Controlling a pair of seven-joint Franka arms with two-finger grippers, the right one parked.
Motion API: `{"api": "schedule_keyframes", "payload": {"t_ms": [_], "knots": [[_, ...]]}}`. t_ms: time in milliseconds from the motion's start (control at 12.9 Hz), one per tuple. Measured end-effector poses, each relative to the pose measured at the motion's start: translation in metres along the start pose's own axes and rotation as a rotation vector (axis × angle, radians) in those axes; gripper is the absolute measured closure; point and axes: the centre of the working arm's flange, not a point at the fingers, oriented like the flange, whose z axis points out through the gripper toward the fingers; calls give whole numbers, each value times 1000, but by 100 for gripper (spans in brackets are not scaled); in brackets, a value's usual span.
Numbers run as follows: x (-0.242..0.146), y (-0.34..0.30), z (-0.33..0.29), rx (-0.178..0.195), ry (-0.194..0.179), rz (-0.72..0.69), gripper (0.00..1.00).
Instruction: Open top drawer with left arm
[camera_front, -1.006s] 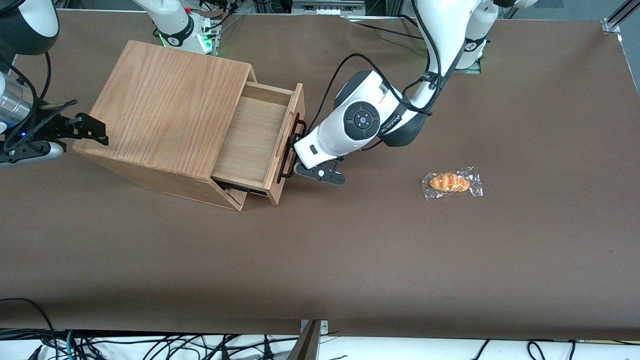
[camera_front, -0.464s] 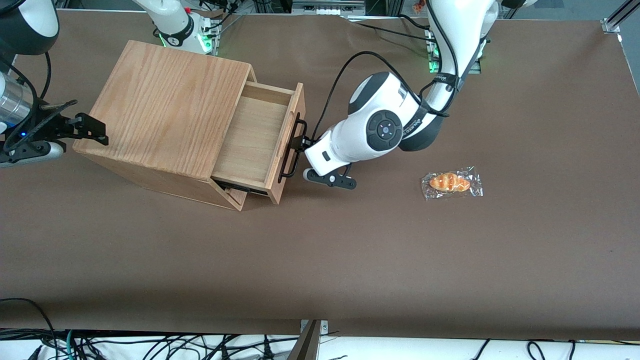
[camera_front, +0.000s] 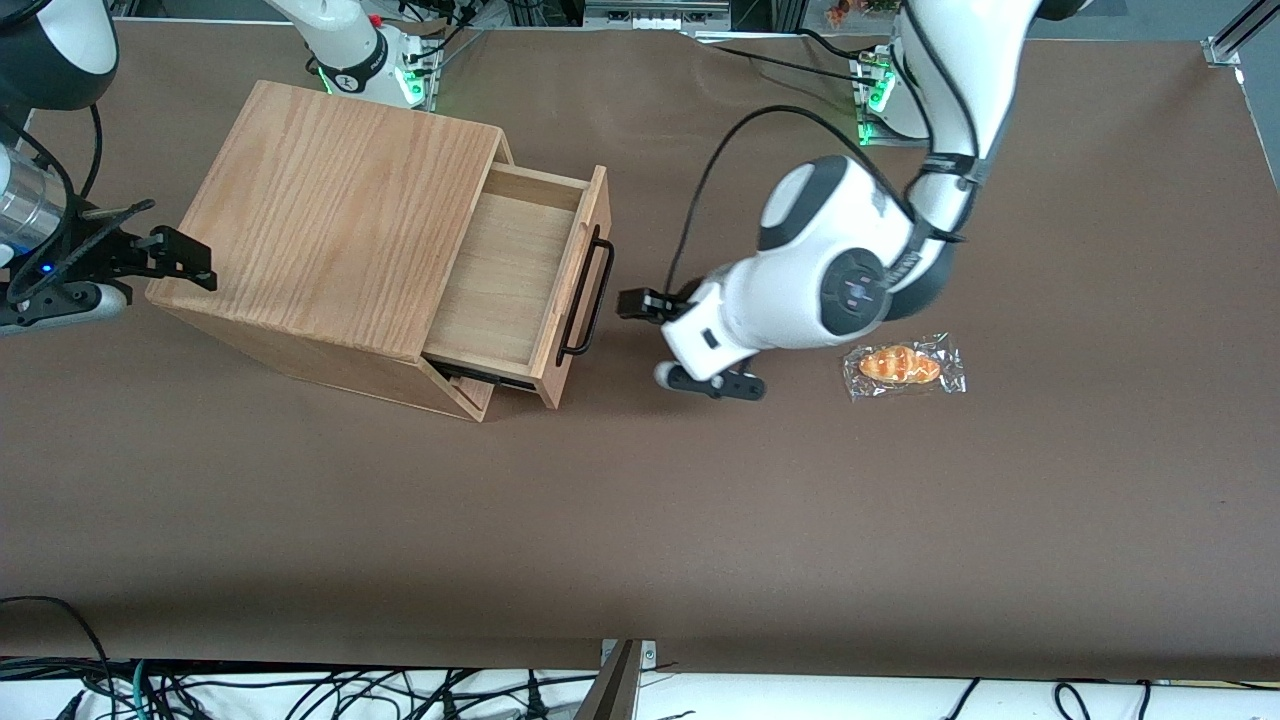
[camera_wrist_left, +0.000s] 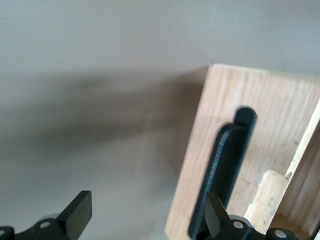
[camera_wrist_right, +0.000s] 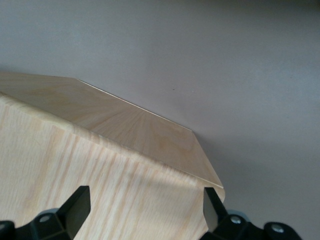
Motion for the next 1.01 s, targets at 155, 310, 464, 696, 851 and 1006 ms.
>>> {"api": "schedule_keyframes", "payload": {"t_ms": [155,310,464,696,851,1006], "knots": [[16,-50,-43,12,0,-63,0],[27,-100,-61,148,13,-100,0],[37,-141,-65,242,21,-115,0],[51,-210,-94,265,29,-89,0],[56,-257,-118,329,44,-60,0],[54,-288,-137,359,42,-2,0]]}}
